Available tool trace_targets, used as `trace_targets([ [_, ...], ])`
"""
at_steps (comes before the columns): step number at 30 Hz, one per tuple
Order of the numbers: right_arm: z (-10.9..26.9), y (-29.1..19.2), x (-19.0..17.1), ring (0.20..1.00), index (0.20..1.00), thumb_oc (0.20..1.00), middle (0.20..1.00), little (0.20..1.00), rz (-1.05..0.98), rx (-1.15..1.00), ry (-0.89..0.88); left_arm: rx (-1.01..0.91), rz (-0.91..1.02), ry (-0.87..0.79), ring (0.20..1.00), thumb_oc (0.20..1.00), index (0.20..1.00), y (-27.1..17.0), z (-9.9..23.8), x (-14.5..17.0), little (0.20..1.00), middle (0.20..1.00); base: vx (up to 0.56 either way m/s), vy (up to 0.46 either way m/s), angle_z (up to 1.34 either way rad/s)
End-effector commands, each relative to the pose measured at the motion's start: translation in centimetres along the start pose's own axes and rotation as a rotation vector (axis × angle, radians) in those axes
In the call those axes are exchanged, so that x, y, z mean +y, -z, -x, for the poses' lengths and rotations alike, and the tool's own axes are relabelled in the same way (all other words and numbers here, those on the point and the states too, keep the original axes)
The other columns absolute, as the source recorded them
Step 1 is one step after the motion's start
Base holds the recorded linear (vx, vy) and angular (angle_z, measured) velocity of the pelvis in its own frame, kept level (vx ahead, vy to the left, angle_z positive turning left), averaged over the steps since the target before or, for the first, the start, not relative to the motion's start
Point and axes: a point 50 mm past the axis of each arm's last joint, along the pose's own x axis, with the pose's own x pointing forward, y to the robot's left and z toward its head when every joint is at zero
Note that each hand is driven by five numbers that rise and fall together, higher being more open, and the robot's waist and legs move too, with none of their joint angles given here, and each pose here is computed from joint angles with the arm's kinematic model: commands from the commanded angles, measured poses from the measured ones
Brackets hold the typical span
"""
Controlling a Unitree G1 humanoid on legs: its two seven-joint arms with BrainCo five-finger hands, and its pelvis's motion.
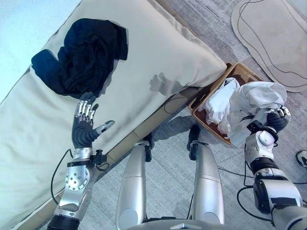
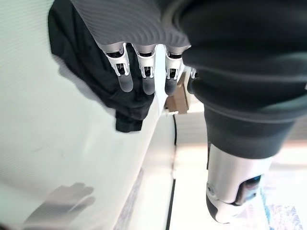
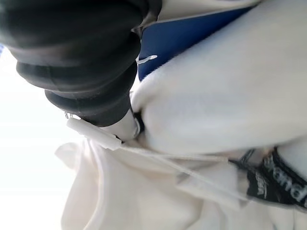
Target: Pick up clothes into the bucket
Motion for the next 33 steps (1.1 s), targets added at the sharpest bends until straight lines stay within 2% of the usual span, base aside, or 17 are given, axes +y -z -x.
trace_targets([
  [1,-2.2,-3.3,-1.9,0.200,0.200,0.200,0.200,0.200,0.043,-0.091,0.027,-0.116,0.054,0.038,1.000,1.000,1.000,-2.1,-0.3,-0.7,1.000,1.000,0.00,0.000,0.00],
  [11,-4.5,-6.0,-4.4,0.203,0.203,0.203,0.203,0.203,0.180,-0.071,0.159,-0.084,0.049,0.061,1.000,1.000,1.000,-1.8,-0.2,-0.8,1.000,1.000,0.00,0.009,0.01],
  [12,-4.6,-6.1,-4.6,0.344,0.344,0.344,0.344,0.344,0.195,-0.063,0.171,-0.082,0.047,0.062,1.000,1.000,1.000,-1.7,-0.2,-0.8,1.000,1.000,0.00,0.000,0.00],
  [14,-4.8,-6.4,-4.7,1.000,1.000,1.000,1.000,1.000,0.220,-0.051,0.177,-0.078,0.042,0.060,1.000,1.000,1.000,-1.7,-0.2,-0.8,1.000,1.000,0.00,0.000,0.00],
  [24,-4.4,-4.7,-4.6,1.000,1.000,1.000,1.000,1.000,0.260,0.019,0.151,-0.078,0.043,0.037,1.000,1.000,1.000,-1.6,-0.6,-0.5,1.000,1.000,0.00,0.000,0.00],
  [33,-3.1,-1.7,-4.2,1.000,1.000,1.000,1.000,1.000,0.402,0.054,0.047,-0.068,0.038,0.020,1.000,1.000,1.000,-1.2,-0.9,-0.1,1.000,1.000,-0.01,-0.009,0.01],
])
